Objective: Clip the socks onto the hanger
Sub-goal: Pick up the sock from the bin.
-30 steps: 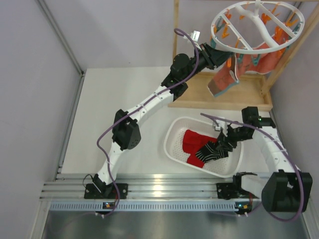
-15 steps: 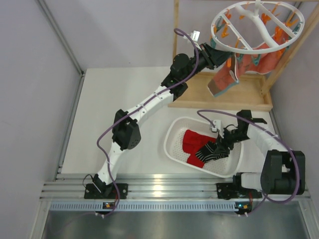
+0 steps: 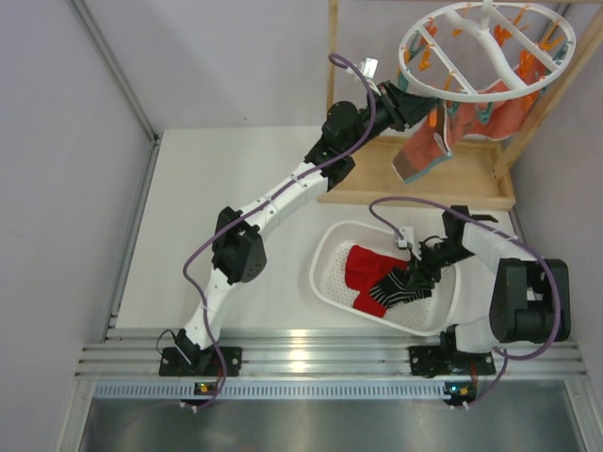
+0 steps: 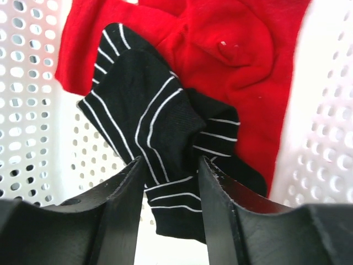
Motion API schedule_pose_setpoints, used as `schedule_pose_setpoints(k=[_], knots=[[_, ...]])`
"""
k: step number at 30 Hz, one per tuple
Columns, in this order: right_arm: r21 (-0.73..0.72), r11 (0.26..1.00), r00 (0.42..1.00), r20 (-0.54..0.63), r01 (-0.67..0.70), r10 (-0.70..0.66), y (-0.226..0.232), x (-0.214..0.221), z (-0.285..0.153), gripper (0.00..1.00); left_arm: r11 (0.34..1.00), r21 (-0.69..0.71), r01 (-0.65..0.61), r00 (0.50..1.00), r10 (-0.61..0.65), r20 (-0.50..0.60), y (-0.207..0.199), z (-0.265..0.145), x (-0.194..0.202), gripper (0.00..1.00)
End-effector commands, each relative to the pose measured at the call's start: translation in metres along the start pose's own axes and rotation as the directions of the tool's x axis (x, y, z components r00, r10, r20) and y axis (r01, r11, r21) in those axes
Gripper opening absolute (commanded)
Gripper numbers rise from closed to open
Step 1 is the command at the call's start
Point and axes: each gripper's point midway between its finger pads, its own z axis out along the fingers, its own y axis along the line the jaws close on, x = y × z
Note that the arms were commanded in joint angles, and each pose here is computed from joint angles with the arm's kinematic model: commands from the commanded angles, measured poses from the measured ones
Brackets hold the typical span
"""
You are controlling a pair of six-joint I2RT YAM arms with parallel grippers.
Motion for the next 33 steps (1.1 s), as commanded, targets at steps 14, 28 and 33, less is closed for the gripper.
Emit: schedule_pose_setpoints(k=[14,28,33], knots=[[-0.032,0.994,0.994,0.023,0.104,-0.103,0.015,-0.028,-0.016,0.0,1.0,0.03,0.005,1.0,-0.005,0.007,-0.012,-0.002,-0.008,0.0],[0.388,0.917,0.984,0.104,0.091,-0.142,-0.003,-0.073,-0.11,0.0,0.999,0.032,0.007,1.0,-0.007,-0.004,-0.014,-0.004,-0.007,0.0],[0.526,0.844,0.974,0.121,0.1,-0.19,-0.009,-0.101,-0.163,0.0,0.999,0.043,0.008,1.0,-0.007,-0.017,-0.015,-0.006,-0.005,0.0]])
